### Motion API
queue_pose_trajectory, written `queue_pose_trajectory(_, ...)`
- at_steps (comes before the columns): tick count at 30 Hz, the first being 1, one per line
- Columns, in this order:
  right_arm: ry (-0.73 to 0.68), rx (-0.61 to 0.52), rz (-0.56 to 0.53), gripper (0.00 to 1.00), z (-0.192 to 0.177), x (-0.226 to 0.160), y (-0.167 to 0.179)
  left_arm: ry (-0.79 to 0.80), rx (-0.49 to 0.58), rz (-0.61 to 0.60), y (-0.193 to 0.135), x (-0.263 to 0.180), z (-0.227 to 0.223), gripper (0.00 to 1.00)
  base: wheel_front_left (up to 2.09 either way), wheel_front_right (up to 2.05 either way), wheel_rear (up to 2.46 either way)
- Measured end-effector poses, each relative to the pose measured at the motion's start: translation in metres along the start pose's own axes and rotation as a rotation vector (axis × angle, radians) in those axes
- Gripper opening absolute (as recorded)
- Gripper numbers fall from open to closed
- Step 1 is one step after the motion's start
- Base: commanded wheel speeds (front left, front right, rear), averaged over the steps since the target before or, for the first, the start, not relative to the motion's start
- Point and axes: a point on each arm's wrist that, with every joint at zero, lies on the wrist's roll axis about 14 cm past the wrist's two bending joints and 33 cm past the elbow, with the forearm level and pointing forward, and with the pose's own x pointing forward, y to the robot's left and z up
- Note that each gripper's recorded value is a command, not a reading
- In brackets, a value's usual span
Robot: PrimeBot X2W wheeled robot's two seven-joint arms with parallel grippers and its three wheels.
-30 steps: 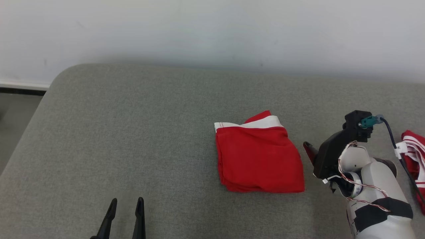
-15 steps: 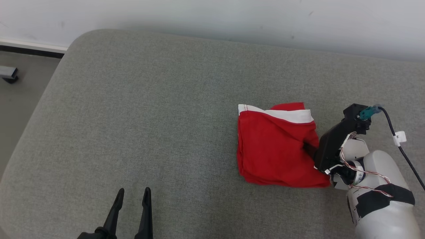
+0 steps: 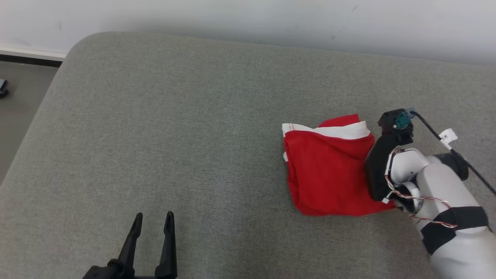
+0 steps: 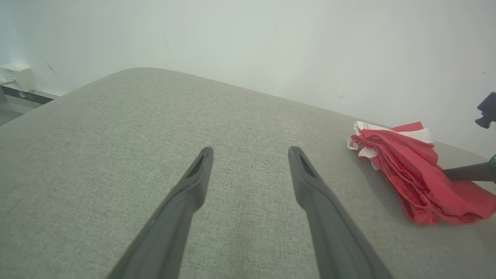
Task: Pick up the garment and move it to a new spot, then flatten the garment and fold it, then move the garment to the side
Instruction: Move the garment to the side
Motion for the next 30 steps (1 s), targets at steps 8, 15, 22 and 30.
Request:
queue_pose_trajectory(8,-0.054,-0.156,-0.142,0.00,0.023,-0.032,-0.055,0.002,-0.010,-0.027,-0.009,0.012,-0.002,1.00,0.00,0.00,0.00)
queue_pose_trajectory(15,-0.111,-0.211,-0.230,0.00,0.028,-0.079,-0.096,-0.008,-0.024,-0.138,-0.041,0.043,-0.004,1.00,0.00,0.00,0.00)
queue_pose_trajectory(22,-0.151,-0.154,-0.353,0.00,0.011,-0.117,-0.148,-0.015,-0.027,-0.285,-0.088,0.075,-0.012,1.00,0.00,0.00,0.00)
queue_pose_trajectory(30,-0.122,-0.081,-0.450,0.00,-0.020,-0.141,-0.188,-0.004,-0.025,-0.397,-0.126,0.098,-0.028,1.00,0.00,0.00,0.00)
